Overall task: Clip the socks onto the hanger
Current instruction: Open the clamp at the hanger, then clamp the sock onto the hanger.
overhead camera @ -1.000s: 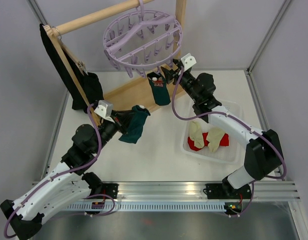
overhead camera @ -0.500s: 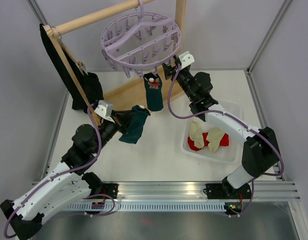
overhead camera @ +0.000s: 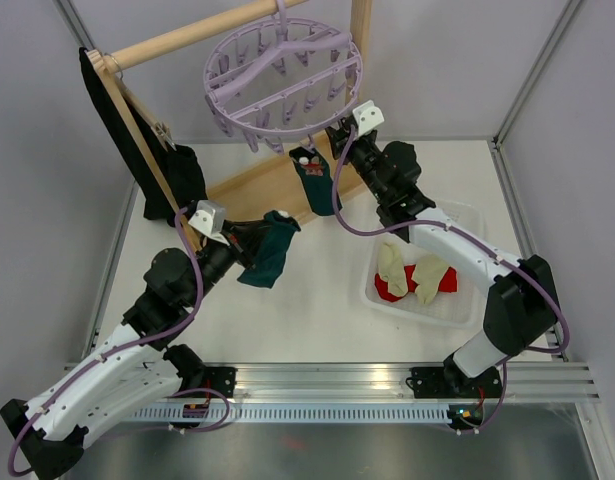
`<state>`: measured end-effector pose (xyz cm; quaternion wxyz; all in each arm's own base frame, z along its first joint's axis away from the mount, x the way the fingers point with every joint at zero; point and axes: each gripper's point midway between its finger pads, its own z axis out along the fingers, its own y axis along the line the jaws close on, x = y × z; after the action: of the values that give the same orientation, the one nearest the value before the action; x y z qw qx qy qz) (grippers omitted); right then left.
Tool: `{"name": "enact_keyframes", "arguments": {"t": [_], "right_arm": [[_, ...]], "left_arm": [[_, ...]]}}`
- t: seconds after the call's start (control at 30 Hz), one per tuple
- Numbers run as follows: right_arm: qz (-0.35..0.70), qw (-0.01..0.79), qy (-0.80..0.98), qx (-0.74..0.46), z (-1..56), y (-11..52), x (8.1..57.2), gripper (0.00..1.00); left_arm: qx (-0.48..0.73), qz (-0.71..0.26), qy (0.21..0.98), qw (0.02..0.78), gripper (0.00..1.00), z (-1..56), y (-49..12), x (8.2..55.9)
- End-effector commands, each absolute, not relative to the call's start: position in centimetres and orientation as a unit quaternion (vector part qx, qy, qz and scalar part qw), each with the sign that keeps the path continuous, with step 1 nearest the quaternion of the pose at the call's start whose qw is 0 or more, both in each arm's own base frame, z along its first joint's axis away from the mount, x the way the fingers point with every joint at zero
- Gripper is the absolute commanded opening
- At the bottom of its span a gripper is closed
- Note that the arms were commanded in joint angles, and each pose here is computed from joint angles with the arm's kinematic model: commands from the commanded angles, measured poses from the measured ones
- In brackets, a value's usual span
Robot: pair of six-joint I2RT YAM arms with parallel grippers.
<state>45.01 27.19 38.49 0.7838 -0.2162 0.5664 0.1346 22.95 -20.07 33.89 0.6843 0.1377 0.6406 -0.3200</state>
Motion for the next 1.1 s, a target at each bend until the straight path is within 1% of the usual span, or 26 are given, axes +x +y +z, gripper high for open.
{"name": "enact_keyframes", "arguments": {"t": [0.0,0.1,0.2,0.23,0.3,0.4,0.43,0.5,0.53,0.7,0.77,0.83,0.87,0.97,1.03,1.07], "right_arm": [[0.157,0.793,0.552,-0.205,42.0,27.1,43.0,0.29],[0.175,0.779,0.568,-0.198,42.3,27.3,42.3,0.24],[0.201,0.759,0.590,-0.188,42.2,27.7,41.6,0.21],[0.211,0.757,0.590,-0.185,42.8,27.9,41.3,0.18],[0.226,0.740,0.606,-0.185,42.4,28.3,40.9,0.16],[0.256,0.723,0.619,-0.167,42.7,28.8,40.2,0.11],[0.272,0.717,0.622,-0.156,43.0,29.1,40.0,0.07],[0.287,0.705,0.631,-0.151,42.7,29.5,39.8,0.03],[0.298,0.701,0.632,-0.143,43.0,29.7,39.7,0.00],[0.318,0.673,0.655,-0.129,42.3,30.4,39.4,0.00],[0.325,0.664,0.662,-0.121,42.1,30.5,39.2,0.00],[0.329,0.654,0.671,-0.115,41.8,30.6,39.1,0.00],[0.330,0.652,0.673,-0.114,41.7,30.6,39.1,0.00],[0.332,0.642,0.682,-0.110,41.4,30.8,39.0,0.00],[0.335,0.640,0.683,-0.108,41.5,30.8,39.0,0.00],[0.337,0.639,0.684,-0.106,41.6,30.8,38.9,0.00]], "left_arm": [[0.148,-0.332,0.620,0.695,0.02,36.0,-20.3,22.5],[0.151,-0.335,0.617,0.696,0.02,36.2,-20.4,22.4],[0.151,-0.336,0.617,0.695,0.02,36.3,-20.5,22.4],[0.150,-0.337,0.618,0.694,0.02,36.3,-20.6,22.4],[0.148,-0.336,0.622,0.691,0.02,36.0,-20.7,22.7],[0.141,-0.343,0.627,0.686,0.02,35.9,-21.2,23.1],[0.140,-0.342,0.633,0.681,0.02,35.4,-21.6,23.6],[0.134,-0.351,0.629,0.680,0.02,36.0,-22.1,23.9],[0.133,-0.354,0.629,0.680,0.02,36.1,-22.3,24.1],[0.125,-0.359,0.629,0.678,0.02,37.0,-24.0,25.9],[0.123,-0.354,0.638,0.672,0.02,36.5,-24.8,27.1],[0.121,-0.357,0.632,0.677,0.02,37.4,-25.3,27.7],[0.121,-0.355,0.641,0.669,0.02,36.7,-26.1,28.6],[0.116,-0.368,0.628,0.676,0.02,38.6,-27.1,29.5],[0.114,-0.362,0.640,0.668,0.02,37.7,-28.0,30.9],[0.108,-0.364,0.637,0.671,0.02,38.2,-28.0,31.4]]}}
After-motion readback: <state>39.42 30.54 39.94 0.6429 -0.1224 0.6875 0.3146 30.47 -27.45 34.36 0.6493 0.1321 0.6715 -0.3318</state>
